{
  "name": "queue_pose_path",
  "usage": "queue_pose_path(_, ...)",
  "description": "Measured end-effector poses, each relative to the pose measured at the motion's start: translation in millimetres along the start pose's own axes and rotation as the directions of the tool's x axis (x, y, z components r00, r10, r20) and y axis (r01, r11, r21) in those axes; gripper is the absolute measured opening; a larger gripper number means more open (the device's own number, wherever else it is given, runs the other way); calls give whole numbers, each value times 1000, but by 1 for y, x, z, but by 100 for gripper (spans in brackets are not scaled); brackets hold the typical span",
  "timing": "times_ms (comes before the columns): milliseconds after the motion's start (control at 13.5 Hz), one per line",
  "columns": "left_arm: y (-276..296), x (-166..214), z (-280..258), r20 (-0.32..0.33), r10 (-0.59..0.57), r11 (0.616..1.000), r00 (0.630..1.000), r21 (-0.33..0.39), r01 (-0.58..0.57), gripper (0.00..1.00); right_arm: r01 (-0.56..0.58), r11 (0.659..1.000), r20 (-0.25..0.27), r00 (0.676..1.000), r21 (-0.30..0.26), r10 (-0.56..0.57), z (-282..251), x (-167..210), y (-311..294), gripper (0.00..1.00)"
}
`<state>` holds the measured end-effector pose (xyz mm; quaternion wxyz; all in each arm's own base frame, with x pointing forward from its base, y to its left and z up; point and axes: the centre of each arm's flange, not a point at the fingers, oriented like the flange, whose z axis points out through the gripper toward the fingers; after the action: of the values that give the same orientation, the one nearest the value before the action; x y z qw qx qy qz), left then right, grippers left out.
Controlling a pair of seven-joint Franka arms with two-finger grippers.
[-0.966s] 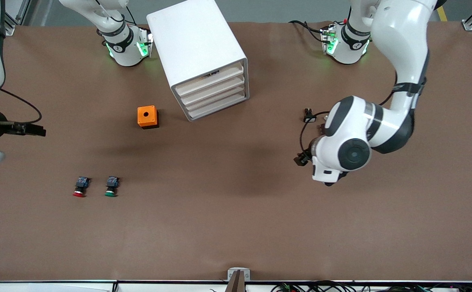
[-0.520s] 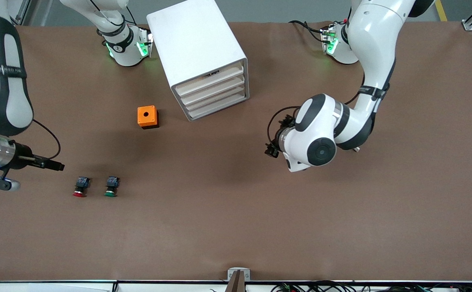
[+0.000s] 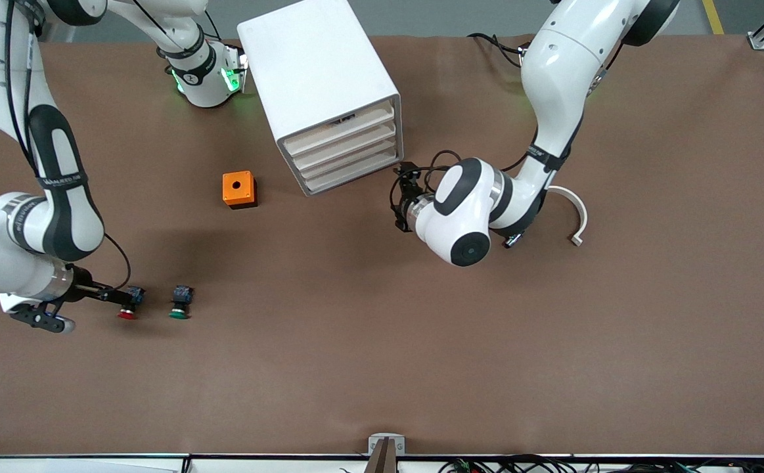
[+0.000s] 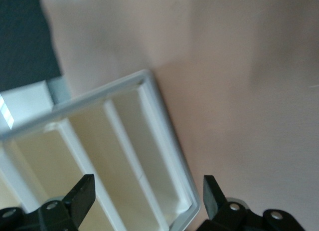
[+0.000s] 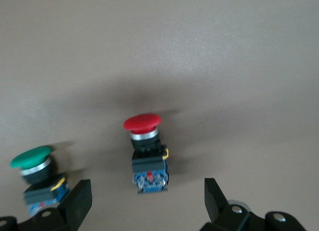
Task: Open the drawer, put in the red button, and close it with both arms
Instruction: 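Bring the left gripper to the drawer handle while the right gripper lowers, then pull the drawer open with the left gripper while the right gripper grasps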
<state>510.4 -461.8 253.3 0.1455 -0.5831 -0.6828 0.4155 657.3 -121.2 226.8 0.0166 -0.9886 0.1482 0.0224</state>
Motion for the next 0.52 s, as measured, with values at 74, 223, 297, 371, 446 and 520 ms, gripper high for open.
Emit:
queue_pose_path(74,1,-4,7,51,-63,997,997,47,61,93,3,1000,2,1000,-2,-3,9,0,-2,100)
queue_pose_path(223,4,-8,19,92,-177,979,980,116,166,91,9,1000,-10,1000,-3,-9,19,0,-6,100)
queue_pose_path(297,4,-10,29,82,-216,970,973,135,204,86,13,1000,-23,1000,-3,-13,23,0,-8,100)
queue_pose_path(371,0,-15,42,69,-240,962,968,151,228,81,14,1000,-30,999,-4,-14,26,0,-9,100)
queue_pose_path(446,-4,-21,55,65,-265,952,962,178,250,80,15,1000,-33,999,-5,-15,28,-1,-9,100)
queue_pose_path(520,-9,-28,69,65,-293,938,954,212,274,74,16,1000,-35,999,-5,-16,29,-1,-9,98)
